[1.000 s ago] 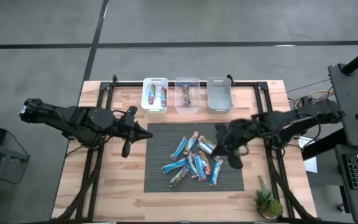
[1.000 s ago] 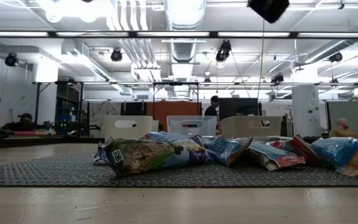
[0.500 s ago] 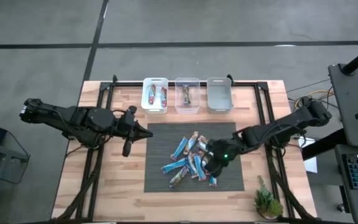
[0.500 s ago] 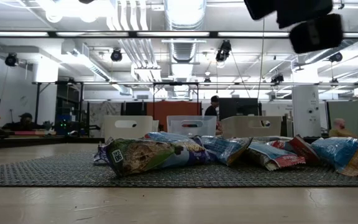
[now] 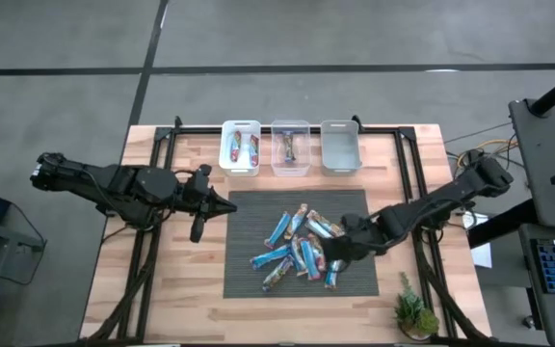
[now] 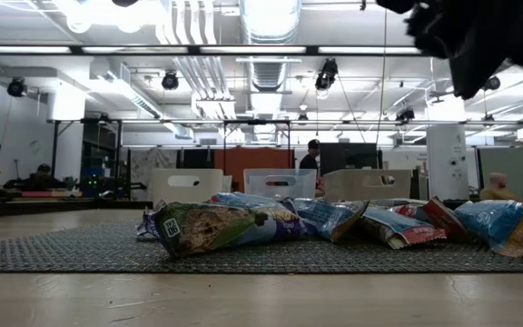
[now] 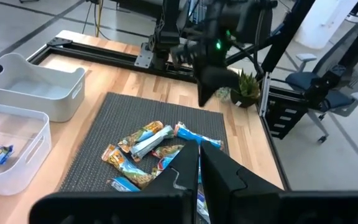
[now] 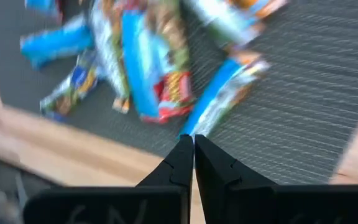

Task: Pick and place Granola Bars by type
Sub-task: Put the yellow granola bar into the gray bin

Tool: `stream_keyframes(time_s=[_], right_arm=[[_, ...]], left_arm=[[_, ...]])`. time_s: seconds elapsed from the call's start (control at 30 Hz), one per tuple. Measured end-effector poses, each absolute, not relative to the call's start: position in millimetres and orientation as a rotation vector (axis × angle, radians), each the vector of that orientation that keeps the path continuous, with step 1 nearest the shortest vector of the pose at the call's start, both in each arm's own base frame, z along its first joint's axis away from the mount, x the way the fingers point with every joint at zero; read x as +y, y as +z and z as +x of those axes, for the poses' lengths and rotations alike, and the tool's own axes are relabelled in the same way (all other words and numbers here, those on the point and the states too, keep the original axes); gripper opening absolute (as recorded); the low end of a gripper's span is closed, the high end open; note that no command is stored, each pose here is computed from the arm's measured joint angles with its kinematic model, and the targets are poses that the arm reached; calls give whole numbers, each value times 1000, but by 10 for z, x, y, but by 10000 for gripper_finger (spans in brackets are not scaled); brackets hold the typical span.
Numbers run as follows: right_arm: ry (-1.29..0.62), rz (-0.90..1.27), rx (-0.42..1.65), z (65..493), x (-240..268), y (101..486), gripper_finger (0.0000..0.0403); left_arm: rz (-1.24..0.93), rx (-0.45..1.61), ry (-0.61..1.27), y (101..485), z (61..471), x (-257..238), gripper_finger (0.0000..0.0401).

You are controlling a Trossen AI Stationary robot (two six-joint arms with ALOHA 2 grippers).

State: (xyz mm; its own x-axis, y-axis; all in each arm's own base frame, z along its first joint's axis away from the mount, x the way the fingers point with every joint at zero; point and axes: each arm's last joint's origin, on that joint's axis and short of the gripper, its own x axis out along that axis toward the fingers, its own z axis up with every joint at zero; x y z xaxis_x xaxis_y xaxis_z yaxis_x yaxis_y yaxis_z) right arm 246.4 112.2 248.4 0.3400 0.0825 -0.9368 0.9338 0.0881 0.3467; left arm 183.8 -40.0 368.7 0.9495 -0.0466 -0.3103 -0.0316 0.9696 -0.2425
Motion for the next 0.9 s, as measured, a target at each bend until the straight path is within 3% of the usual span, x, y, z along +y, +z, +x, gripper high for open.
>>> stream_keyframes(time_s=[0.17,0.67,0.9], right_arm=[[-916,1373,944,2356,1085,2570,8],[-941,1369,1003,2523,1179,2339,10],[-982,1382,1000,2549,1192,2279,58]], left_arm=[[-243,320,-9,3687,1838,-400,0],[-254,317,-9,3690,1839,-401,0],[-265,314,-8,3692,1840,-401,0]])
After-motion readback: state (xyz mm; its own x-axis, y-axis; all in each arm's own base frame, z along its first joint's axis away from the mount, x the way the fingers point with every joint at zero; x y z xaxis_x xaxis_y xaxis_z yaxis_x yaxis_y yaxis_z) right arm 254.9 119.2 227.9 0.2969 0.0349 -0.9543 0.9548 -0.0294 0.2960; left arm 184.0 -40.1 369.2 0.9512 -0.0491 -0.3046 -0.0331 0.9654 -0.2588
